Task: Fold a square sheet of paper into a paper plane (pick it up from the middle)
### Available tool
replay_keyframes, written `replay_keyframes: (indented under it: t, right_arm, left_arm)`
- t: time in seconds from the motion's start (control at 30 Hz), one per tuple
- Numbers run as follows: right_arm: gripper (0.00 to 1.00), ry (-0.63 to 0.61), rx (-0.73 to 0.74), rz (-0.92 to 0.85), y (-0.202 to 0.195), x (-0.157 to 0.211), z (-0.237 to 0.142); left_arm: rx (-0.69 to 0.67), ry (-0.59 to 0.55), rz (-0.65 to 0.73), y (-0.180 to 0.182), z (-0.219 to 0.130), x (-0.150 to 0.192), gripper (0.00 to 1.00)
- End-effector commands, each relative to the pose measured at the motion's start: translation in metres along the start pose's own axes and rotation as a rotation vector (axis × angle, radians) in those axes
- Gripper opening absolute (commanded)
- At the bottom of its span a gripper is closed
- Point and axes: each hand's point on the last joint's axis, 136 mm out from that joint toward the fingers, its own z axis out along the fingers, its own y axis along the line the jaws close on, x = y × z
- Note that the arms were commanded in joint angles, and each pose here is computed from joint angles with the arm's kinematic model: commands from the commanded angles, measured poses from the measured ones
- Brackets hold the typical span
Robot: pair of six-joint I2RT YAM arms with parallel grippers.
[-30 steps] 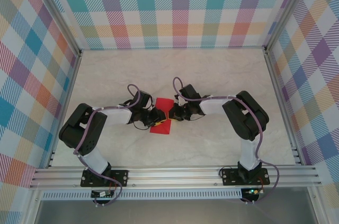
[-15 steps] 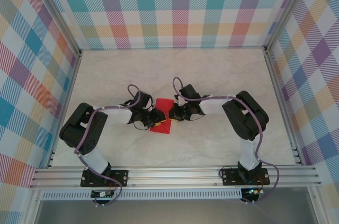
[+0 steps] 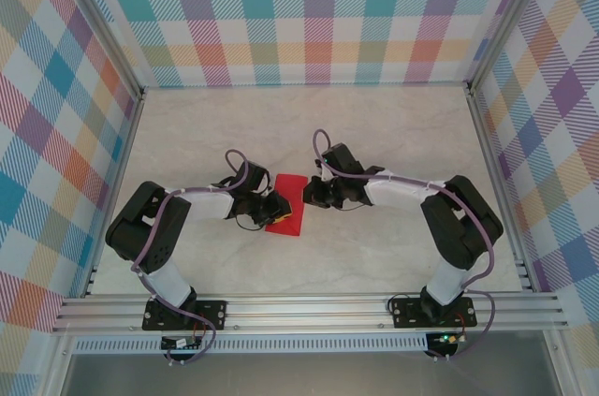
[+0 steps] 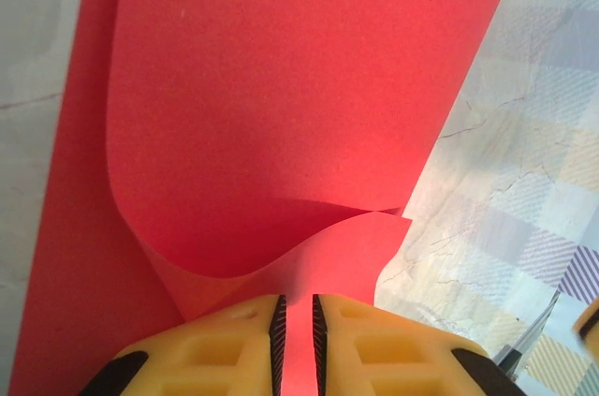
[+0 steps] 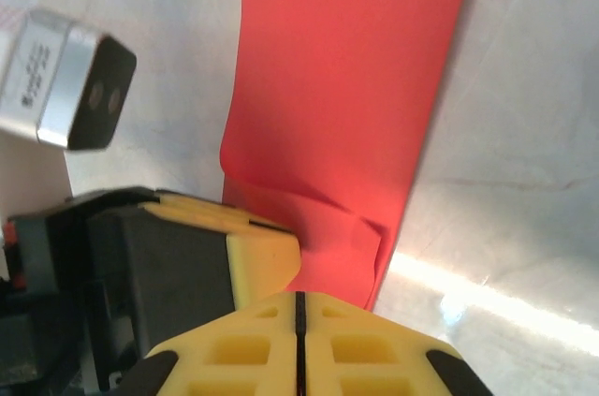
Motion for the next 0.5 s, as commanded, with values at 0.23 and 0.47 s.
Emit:
replay_keyframes:
  t: [0.23,0.47]
  right_arm:
    - [0.07,0.145,0.022,0.013,0.007,0.056,0.021]
    - [0.07,0.186,0.034,0.025,0.003,0.064,0.035]
  left_arm:
    - [-0.087,0.014,-0.021,0.023,0.004,0.006,0.15]
    - [-0.083,0.016,-0.022,0.023,0.004,0.006,0.14]
